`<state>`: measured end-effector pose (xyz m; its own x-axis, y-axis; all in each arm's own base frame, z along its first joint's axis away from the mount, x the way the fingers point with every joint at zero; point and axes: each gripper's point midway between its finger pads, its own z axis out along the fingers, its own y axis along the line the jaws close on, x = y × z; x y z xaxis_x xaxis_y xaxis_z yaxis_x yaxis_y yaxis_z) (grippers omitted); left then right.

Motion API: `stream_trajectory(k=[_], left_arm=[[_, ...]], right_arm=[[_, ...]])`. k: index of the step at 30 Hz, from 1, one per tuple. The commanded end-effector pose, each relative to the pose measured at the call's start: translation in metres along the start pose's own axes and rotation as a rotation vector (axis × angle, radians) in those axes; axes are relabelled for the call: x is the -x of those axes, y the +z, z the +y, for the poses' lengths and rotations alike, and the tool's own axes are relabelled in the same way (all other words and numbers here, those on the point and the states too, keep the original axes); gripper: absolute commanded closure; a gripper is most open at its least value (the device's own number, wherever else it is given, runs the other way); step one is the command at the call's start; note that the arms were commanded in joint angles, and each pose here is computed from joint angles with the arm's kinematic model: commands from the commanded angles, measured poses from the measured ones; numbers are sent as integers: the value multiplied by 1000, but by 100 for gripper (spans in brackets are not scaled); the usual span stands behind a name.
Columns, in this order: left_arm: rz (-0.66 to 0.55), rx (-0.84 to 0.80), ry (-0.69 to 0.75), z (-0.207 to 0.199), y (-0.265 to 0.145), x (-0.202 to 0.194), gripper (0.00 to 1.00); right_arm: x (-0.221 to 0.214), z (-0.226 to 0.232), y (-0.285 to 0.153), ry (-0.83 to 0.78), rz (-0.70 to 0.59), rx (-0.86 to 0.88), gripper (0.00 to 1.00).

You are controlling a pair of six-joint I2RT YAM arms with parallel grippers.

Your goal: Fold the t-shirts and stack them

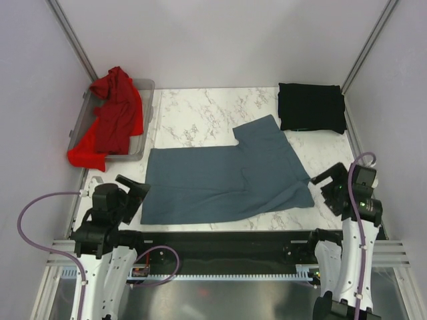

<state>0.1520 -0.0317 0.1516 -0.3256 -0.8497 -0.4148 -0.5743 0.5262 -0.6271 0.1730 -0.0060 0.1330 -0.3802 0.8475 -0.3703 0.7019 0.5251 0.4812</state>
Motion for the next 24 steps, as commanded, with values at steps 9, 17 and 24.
stream_trajectory(k=[9, 17, 24], left_arm=[[161, -86, 305, -51, 26, -1, 2], [184, -164, 355, -63, 32, -6, 6], [174, -181, 361, -65, 32, -5, 6]], right_arm=[[5, 90, 10, -242, 117, 344, 2], [-54, 57, 74, -368, 361, 141, 2], [-87, -10, 64, -262, 350, 9, 2]])
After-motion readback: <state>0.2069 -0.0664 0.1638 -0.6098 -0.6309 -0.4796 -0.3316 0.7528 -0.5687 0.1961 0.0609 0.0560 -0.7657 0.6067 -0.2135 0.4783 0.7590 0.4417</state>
